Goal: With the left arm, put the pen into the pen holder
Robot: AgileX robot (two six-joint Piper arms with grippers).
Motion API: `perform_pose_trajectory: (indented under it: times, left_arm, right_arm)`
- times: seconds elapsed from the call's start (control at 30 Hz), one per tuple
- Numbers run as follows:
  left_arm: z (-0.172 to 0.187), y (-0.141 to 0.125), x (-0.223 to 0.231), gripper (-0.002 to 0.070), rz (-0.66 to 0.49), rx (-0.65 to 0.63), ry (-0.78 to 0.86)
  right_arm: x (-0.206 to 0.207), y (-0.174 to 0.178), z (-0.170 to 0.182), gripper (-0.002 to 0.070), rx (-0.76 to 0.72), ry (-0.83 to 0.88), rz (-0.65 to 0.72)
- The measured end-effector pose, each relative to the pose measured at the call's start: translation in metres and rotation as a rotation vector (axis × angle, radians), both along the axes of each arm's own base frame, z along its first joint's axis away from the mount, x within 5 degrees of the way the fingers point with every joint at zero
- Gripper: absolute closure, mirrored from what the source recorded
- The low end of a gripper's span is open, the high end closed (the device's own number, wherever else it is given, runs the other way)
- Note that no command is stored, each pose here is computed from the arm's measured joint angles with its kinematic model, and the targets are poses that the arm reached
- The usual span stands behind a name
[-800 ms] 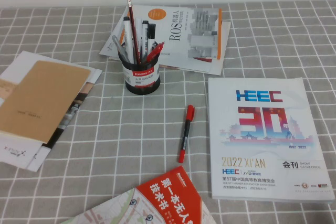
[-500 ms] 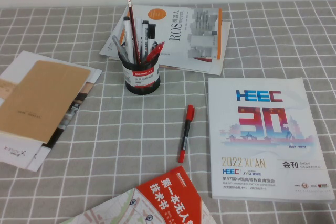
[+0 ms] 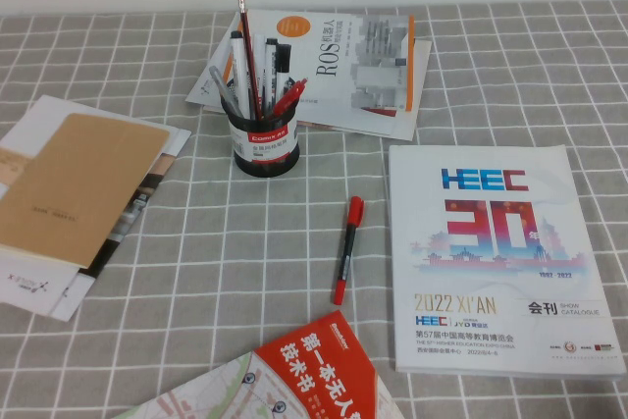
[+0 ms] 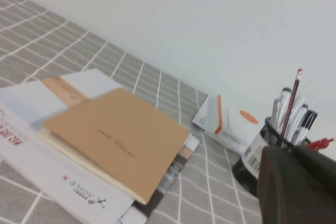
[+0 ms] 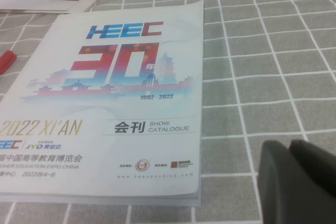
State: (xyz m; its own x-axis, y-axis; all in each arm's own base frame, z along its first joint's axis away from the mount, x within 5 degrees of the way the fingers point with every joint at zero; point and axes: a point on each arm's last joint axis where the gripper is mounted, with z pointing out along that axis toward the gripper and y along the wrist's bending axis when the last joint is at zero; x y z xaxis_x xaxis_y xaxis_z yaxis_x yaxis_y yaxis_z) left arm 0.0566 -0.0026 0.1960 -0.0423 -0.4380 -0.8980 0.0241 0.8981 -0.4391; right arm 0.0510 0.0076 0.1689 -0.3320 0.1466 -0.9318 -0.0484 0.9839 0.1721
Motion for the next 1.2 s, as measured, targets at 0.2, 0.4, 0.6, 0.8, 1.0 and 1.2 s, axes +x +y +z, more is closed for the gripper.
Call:
perform_pose_trajectory:
  times: [0.2, 0.4, 0.6, 0.8, 1.0, 1.2]
  left_arm:
    - [0.001, 0.0, 0.0, 0.0677, 0.001, -0.006, -0.007]
    - [-0.003, 0.0, 0.002, 0.0677, -0.002, -0.012, 0.052]
    - [0.024, -0.001, 0.012, 0.0677, -0.02, 0.064, 0.191]
    - [0.058, -0.005, 0.031, 0.0677, -0.07, 0.136, 0.392]
    - [0.089, -0.019, 0.058, 0.0677, -0.29, 0.232, 0.634]
    - [0.098, -0.028, 0.089, 0.0677, -0.424, 0.242, 0.746]
  right_arm:
    - [0.0, 0.0, 0.0, 0.0689, 0.0, 0.0, 0.0]
    - [0.0, 0.0, 0.0, 0.0689, 0.0, 0.0, 0.0]
    - [0.0, 0.0, 0.0, 0.0689, 0.0, 0.0, 0.0]
    - [0.0, 0.0, 0.0, 0.0689, 0.0, 0.0, 0.0]
    - [0.0, 0.0, 0.0, 0.0689, 0.0, 0.0, 0.0]
    - [0.0, 0.0, 0.0, 0.0689, 0.0, 0.0, 0.0]
